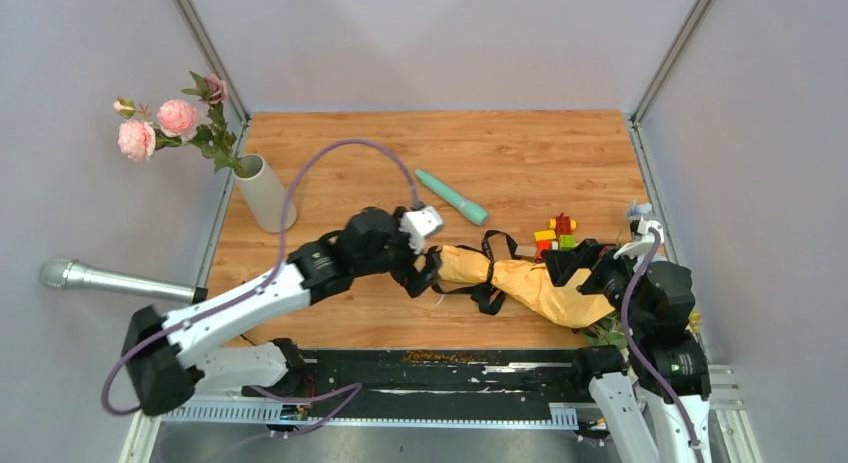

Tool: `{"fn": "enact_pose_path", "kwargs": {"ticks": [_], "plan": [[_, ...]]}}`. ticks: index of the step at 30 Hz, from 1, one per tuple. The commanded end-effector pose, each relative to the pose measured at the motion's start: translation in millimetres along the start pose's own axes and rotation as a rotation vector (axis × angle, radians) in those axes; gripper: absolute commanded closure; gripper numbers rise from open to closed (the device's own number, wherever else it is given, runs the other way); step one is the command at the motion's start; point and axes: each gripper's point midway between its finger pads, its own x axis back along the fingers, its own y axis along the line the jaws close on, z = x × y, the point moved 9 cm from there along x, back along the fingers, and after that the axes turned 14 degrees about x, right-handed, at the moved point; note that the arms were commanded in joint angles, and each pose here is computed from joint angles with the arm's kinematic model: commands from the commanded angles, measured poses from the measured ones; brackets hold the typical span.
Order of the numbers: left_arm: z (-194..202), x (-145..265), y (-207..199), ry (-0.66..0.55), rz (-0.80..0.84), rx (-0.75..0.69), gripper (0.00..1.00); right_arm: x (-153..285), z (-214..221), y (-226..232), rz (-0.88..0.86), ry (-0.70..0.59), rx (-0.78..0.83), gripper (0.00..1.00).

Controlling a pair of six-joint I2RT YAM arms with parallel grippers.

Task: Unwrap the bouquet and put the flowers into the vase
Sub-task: Pick up the fake flower at the center of the board.

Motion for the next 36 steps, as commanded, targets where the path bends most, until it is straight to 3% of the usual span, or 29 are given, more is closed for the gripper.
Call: {"fn": "enact_pose_path", "kwargs": {"ticks": [1, 7, 16, 21, 26, 32, 36], "plan": [[-23, -46, -34, 0.026, 0.125, -0.282, 0.00, 14, -7, 10, -0.068, -0.069, 0.016, 0.00], [-1, -121, -59, 0.209, 0.224, -0.487, 0.00, 31, -6, 14, -0.053, -0.180, -0.030, 0.00], [6, -171, -61, 0.138, 0.273, -0.640, 0.00, 69, -23, 15, 0.041, -0.379, 0.021, 0.00], [-3, -192, -66, 0.096, 0.271, -0.669, 0.00, 76, -27, 17, 0.050, -0.403, 0.054, 0.00], [7, -212, -65, 0.128, 0.289, -0.679, 0.00, 76, -23, 17, 0.036, -0.397, 0.041, 0.00], [23, -218, -62, 0.193, 0.314, -0.681, 0.08, 73, -18, 18, 0.023, -0.374, 0.025, 0.00], [30, -216, -57, 0.217, 0.301, -0.688, 0.06, 72, -17, 17, 0.017, -0.368, 0.026, 0.00]]}}
